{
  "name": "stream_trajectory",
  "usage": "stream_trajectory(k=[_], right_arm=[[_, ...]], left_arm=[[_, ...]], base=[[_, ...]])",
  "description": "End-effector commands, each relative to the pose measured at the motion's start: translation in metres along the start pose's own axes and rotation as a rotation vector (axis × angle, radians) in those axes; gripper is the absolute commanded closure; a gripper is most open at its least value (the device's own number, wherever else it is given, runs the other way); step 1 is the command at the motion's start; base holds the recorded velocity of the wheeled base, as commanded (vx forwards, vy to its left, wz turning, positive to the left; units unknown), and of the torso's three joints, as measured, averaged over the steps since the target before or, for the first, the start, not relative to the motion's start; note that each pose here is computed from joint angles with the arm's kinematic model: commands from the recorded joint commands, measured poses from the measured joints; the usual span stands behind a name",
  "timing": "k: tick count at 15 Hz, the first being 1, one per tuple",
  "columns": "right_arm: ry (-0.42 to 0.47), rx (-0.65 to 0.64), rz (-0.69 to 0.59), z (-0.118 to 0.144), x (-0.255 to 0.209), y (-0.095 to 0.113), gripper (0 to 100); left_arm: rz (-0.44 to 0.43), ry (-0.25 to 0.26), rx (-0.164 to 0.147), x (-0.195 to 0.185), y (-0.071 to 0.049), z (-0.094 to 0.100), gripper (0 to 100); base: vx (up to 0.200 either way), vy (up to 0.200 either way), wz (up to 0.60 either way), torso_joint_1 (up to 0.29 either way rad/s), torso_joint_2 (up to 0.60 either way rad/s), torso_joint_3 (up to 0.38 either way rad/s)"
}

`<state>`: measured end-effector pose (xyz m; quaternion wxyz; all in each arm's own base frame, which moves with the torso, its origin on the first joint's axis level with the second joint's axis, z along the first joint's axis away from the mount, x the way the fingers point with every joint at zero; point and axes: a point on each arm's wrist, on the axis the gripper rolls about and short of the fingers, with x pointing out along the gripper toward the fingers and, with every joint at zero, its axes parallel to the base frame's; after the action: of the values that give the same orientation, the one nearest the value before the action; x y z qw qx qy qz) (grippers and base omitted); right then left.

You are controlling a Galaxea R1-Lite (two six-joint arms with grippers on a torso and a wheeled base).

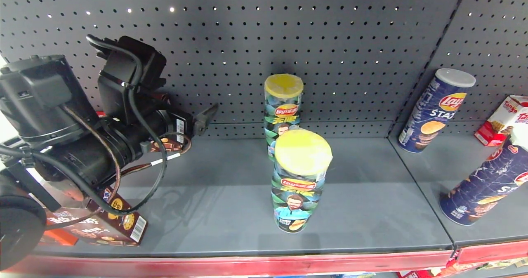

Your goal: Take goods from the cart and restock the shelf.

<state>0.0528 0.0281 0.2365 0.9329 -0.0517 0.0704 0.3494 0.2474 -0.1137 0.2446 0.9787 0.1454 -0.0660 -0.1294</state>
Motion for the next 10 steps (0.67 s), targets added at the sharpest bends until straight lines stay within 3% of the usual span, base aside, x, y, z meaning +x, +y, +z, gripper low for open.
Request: stream_trajectory(k=[1,3,5,10], right_arm=[[0.177,0.011,0.177,-0.004,0.052,0.002,0],[0.233,-0.003,0.228,-0.009,0.08,0.008,0],[0.279,-0.012,0.199,-0.014,0.103,0.011,0],[0.258,-0.007,0.053,-0.012,0.162,0.008,0]], left_arm=[[-0.003,0.005,0.0,0.002,-0.002,-0.002,0],[-0.004,0.008,0.0,0.003,-0.002,-0.003,0],[-0.002,0.003,0.0,0.003,-0.002,-0.005,0],[-0.001,0.007,-0.001,0.002,-0.002,-0.007,0]], base=[[0.0,0.0,0.0,0.0,0.0,0.0],[0.0,0.0,0.0,0.0,0.0,0.0],[0.0,0.0,0.0,0.0,0.0,0.0],[0.0,0.0,0.0,0.0,0.0,0.0]])
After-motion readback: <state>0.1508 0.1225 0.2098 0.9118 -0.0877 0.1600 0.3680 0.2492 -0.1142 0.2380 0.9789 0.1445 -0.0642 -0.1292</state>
